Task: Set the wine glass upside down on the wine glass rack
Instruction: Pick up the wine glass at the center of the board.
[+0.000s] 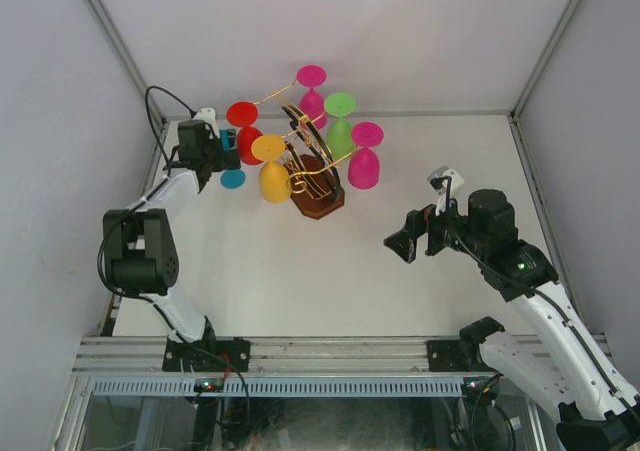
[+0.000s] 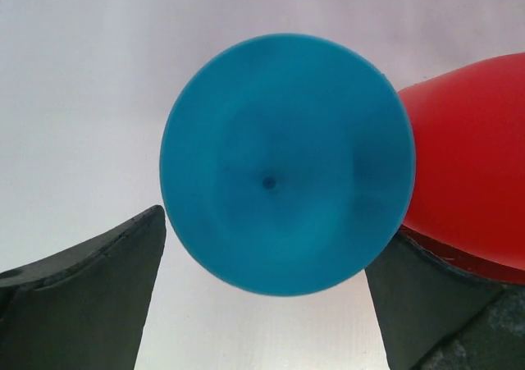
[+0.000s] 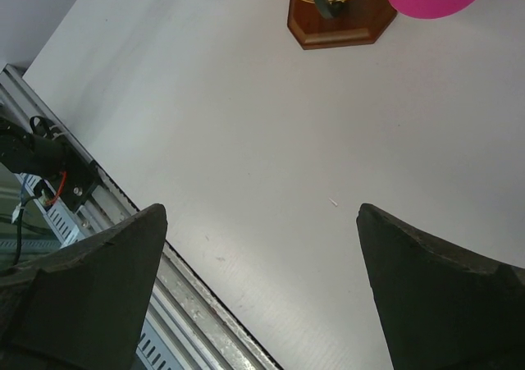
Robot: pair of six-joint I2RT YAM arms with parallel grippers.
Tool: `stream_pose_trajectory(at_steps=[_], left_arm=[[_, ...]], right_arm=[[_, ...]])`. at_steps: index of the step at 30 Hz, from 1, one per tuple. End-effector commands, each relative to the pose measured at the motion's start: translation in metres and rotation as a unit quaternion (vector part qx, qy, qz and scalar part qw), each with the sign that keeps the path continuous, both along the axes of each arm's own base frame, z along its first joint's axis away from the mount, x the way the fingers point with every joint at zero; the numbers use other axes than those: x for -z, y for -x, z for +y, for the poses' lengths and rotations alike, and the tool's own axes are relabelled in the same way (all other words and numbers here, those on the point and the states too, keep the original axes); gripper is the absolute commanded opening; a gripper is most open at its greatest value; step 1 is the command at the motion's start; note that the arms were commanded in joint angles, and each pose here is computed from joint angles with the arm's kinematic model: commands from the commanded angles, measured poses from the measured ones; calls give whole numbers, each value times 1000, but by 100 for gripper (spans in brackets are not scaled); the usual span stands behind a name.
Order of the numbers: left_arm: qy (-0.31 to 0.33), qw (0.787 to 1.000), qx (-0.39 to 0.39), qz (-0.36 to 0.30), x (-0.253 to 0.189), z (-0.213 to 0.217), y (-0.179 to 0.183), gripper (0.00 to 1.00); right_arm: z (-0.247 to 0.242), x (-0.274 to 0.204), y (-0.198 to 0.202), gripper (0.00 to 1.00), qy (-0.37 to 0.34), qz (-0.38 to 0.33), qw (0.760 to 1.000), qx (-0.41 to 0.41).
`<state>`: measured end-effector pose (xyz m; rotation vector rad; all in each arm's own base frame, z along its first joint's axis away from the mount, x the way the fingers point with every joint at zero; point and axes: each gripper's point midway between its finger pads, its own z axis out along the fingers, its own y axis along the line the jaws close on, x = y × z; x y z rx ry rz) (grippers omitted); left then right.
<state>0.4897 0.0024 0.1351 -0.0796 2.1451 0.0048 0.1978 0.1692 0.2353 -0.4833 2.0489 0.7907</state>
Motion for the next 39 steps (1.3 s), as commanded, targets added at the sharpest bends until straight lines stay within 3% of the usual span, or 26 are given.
stream_pose_trajectory(at_steps=[1,15,22,25,31,39], left_arm=[[0,998,32,-54,-35,-6,-24,100],[-10,996,23,-84,-49,7,-41,98],[4,997,29,-71,-38,6,-42,90],[6,998,23,-66,-34,7,-40,80],[6,995,-23,-94,-44,19,-22,71],[2,983,-112,-146,-80,43,23,70]], right_arm=[[3,-18,-5,98,-11,-35,999,-8],[6,-14,-4,98,-12,-25,999,-17],[6,-14,-3,97,-12,-25,999,-19],[6,-14,-3,98,-12,-25,999,-19],[0,-13,-8,98,-1,-32,999,-2],[-22,-15,-25,100,10,-36,995,93]])
